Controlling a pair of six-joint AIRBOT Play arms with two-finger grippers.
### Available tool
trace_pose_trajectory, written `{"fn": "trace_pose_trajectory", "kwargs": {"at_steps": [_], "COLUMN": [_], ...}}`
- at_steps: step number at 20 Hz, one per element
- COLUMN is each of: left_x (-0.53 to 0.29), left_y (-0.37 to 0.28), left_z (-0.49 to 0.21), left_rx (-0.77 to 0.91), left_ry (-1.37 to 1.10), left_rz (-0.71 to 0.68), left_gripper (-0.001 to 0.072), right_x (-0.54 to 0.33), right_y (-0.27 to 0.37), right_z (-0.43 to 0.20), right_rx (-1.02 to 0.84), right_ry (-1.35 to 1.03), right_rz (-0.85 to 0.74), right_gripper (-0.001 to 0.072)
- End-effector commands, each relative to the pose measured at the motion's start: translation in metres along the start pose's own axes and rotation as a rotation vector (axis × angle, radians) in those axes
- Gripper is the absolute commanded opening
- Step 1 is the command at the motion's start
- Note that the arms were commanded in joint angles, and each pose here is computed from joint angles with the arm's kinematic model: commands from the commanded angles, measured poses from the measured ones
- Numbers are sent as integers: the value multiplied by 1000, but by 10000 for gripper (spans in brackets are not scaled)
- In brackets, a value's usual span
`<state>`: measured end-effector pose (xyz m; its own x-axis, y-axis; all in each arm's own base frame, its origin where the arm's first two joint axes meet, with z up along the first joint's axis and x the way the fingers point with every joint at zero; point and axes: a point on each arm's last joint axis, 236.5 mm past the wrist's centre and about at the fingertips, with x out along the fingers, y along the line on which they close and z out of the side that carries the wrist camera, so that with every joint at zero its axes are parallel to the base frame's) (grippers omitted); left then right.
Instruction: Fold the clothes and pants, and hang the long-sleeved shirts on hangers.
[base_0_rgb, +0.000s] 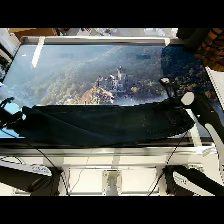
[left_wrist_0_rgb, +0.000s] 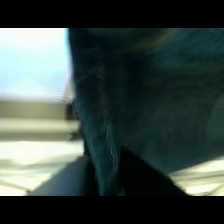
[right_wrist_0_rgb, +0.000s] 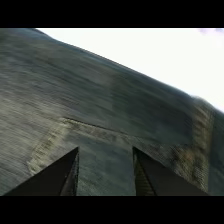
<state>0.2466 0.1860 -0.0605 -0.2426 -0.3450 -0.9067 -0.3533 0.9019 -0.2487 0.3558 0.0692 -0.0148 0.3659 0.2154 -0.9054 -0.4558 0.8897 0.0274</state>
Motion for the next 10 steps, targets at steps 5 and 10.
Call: {"fn": "trace_pose_trajectory", "kwargs": {"at_steps": [5,10], "left_x": [-53,-81], "left_y": [18,-36], "left_z": [10,47], "left_rx": [-3,111], "left_ry": [-338,-541], "left_rz": [18,-160], "left_gripper": [265,278], "right_x": [10,-28], "right_y": [-7,-97], "right_z": [39,31], "right_rx": [-65,202], "right_ry": [-69,-88], "right_rz": [-117,-241], "right_gripper": [381,382]}}
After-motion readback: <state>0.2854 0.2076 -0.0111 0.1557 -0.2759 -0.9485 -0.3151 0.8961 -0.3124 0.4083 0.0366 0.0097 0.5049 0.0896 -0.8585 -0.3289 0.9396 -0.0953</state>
